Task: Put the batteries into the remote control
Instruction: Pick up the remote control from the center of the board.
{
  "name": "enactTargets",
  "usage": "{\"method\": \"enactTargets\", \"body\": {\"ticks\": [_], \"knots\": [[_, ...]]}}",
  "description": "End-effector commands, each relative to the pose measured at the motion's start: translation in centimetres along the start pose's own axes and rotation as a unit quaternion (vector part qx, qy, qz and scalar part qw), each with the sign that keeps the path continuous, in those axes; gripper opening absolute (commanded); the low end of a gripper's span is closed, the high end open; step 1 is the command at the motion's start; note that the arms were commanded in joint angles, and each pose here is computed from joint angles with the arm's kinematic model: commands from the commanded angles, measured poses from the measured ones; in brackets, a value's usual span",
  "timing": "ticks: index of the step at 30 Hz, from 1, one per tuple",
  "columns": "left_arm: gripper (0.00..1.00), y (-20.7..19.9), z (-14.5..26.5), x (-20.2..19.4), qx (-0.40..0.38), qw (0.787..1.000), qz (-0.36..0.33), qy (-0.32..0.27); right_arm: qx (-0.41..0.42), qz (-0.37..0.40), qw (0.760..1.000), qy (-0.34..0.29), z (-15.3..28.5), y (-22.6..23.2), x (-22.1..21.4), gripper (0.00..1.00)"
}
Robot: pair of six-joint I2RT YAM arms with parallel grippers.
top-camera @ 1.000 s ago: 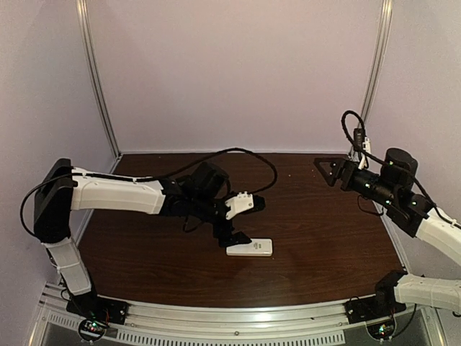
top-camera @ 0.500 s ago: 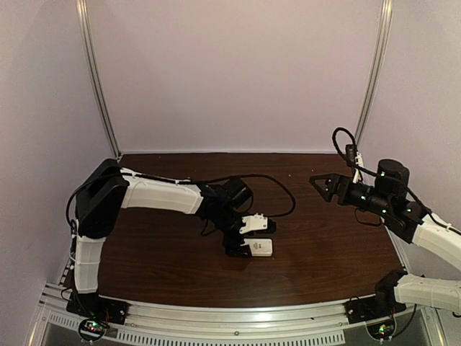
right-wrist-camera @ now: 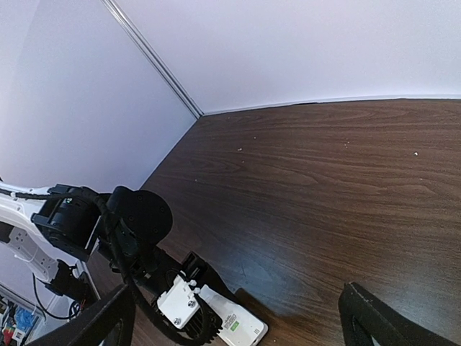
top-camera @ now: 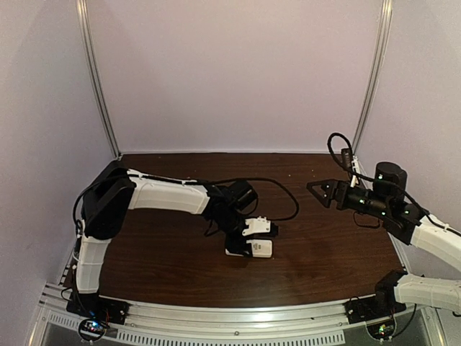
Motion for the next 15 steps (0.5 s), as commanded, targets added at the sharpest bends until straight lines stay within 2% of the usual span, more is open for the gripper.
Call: {"method": "enactTargets", "body": {"ticks": [1, 3, 5, 9, 15], "knots": [[0.35, 0.4, 2.6, 2.5, -0.007, 0.999, 0.01, -0.048, 0.002, 0.013, 1.0, 0.003, -0.2, 0.1, 0.4, 1.0], [0.33, 0.7, 5.1, 3.9, -0.011, 0.995, 0.017, -0.094, 0.018, 0.02, 1.0, 0.003, -0.3, 0.6, 0.5, 1.0], [0.32, 0.8, 8.4, 5.5, -0.008, 0.988, 0.018, -0.151, 0.077, 0.034, 0.996, 0.013, -0.4, 2.2, 0.4, 1.0], [0.32, -0.1, 15.0, 7.8, -0.003, 0.963, 0.005, -0.27, 0.172, 0.048, 0.984, 0.006, -0.3, 5.1, 0.8, 0.98], [0.32, -1.9, 21.8, 10.3, 0.009, 0.931, -0.02, -0.366, 0.249, 0.093, 0.964, -0.024, 0.1, 9.5, 2.6, 0.96]]}}
Point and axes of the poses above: each gripper's point midway between its finger pads, its own z axis back along the fingers, its own y axis along the line the jaws close on, x = y × z, the point moved 3 cm from there along z, back along the fingers, and after that the axes turned 2 degrees about -z, right-handed, at the moved point
